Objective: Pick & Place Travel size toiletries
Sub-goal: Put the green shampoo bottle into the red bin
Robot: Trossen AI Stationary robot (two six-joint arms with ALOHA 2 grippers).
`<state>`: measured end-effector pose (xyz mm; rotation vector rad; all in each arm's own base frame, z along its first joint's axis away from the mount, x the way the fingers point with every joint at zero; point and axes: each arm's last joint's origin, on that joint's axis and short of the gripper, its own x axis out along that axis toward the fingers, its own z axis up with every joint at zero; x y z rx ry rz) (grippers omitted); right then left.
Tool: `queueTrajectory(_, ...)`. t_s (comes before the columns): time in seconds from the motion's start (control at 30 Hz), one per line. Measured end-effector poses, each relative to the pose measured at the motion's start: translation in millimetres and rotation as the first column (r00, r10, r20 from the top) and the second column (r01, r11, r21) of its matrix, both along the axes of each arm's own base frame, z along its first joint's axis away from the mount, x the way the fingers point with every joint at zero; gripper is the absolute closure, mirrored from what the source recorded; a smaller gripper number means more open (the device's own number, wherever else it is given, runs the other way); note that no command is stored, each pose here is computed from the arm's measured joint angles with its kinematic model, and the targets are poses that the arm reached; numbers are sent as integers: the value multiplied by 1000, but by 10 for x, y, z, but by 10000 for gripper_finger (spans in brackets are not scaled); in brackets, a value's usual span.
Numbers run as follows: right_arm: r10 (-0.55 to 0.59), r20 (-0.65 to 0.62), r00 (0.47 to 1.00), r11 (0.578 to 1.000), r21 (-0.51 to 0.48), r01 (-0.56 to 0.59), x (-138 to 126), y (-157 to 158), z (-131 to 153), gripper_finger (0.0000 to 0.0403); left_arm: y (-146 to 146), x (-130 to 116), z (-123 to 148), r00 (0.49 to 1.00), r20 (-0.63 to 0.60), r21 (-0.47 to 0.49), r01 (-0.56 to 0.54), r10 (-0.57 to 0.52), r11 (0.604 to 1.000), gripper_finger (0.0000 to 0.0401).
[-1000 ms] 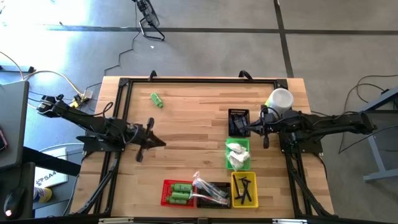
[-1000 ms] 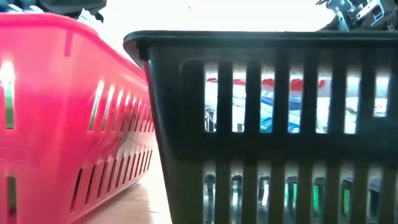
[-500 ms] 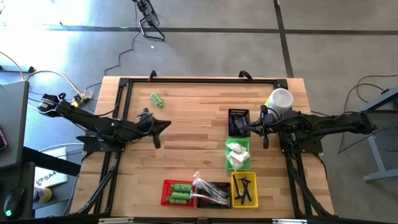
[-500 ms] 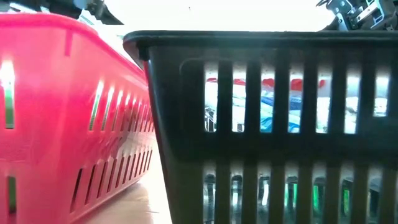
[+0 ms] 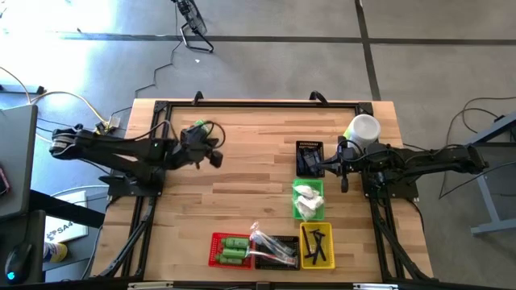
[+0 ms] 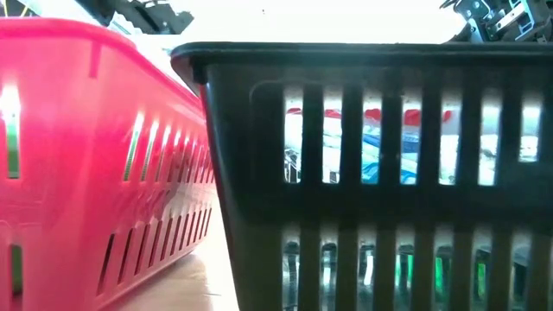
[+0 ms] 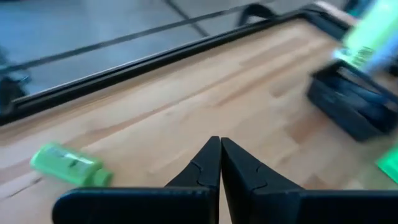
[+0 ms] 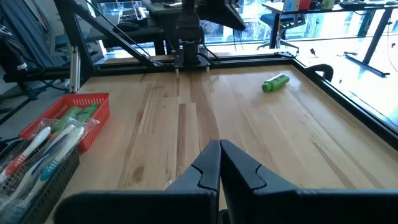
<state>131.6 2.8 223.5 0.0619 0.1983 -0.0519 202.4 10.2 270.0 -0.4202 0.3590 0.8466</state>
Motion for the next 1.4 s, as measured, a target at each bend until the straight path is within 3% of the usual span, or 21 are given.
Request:
queueTrajectory(0.4,0,-8,1000,1000,0,0,-2,0,-7,401,506,-107,-96,961,-79,-44,-270,266,962,391)
queueTrajectory(0.63,0,-15,1000,1000,-1,0,-3,0,-13,401,788,-320,-206,878,-249,-30,-430,410,902,391)
queueTrajectory(0.9,1,-15,1000,1000,0,-1,-3,0,-13,401,1043,-403,-550,823,-365,-130,-508,436,851,391)
queueTrajectory(1.23,-4,-16,1000,1000,-1,4,-3,-1,-14,401,1402,-430,-881,822,-396,-144,-496,409,856,391)
queueTrajectory(1.4,-4,-16,1000,1000,-1,4,-3,-1,-14,401,1571,-502,-978,799,-419,-167,-534,431,829,391)
